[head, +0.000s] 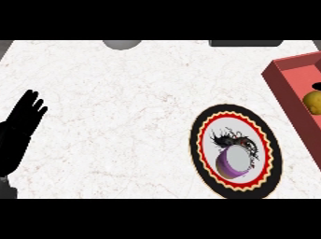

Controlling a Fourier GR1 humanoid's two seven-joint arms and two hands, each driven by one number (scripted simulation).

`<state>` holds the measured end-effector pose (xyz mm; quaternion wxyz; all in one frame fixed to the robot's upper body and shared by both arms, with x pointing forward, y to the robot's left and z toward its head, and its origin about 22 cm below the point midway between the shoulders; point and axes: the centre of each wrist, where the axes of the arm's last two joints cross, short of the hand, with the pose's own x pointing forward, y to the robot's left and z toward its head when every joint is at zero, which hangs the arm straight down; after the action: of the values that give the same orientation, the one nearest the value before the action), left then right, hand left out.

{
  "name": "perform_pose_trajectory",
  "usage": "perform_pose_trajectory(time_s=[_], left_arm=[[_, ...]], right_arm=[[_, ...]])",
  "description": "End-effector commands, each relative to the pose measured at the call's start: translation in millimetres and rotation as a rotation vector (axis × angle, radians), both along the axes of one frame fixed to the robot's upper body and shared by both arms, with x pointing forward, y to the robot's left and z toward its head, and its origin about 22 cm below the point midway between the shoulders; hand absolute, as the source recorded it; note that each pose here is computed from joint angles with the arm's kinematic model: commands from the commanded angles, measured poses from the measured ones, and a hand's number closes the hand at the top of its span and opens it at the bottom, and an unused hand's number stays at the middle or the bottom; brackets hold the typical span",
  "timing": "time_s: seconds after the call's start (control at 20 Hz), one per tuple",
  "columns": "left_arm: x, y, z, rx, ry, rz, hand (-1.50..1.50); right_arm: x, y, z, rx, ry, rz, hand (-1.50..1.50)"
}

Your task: Pick the lemon from the plate and place it in the cardboard box

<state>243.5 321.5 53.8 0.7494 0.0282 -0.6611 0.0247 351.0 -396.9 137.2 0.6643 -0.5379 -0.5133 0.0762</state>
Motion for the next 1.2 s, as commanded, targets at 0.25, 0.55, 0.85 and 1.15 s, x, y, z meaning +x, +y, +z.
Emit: perform_pose_trajectory(time_s=[0.25, 0.55, 0.85, 1.15], left_arm=[[-9.2, -10.3, 9.4, 0.009, 0.005, 0.006, 0.0], [0.0, -4.6, 3.3, 0.015, 0.012, 0.014, 0.0], [-18.2, 1.5, 2.6, 0.012, 0.005, -0.009, 0.0], [3.9, -24.3, 16.0, -0.009, -0.002, -0.006, 0.0]], right_arm=[[-40.2, -28.3, 10.3, 0.221, -0.377, -0.133, -1.5], [-106.3, -81.6, 16.6, 0.265, -0.436, -0.176, -1.5], [-148.0, -101.7, 29.9, 0.275, -0.402, -0.118, -1.5], [-180.2, -121.3, 14.5, 0.285, -0.429, -0.101, -1.5]])
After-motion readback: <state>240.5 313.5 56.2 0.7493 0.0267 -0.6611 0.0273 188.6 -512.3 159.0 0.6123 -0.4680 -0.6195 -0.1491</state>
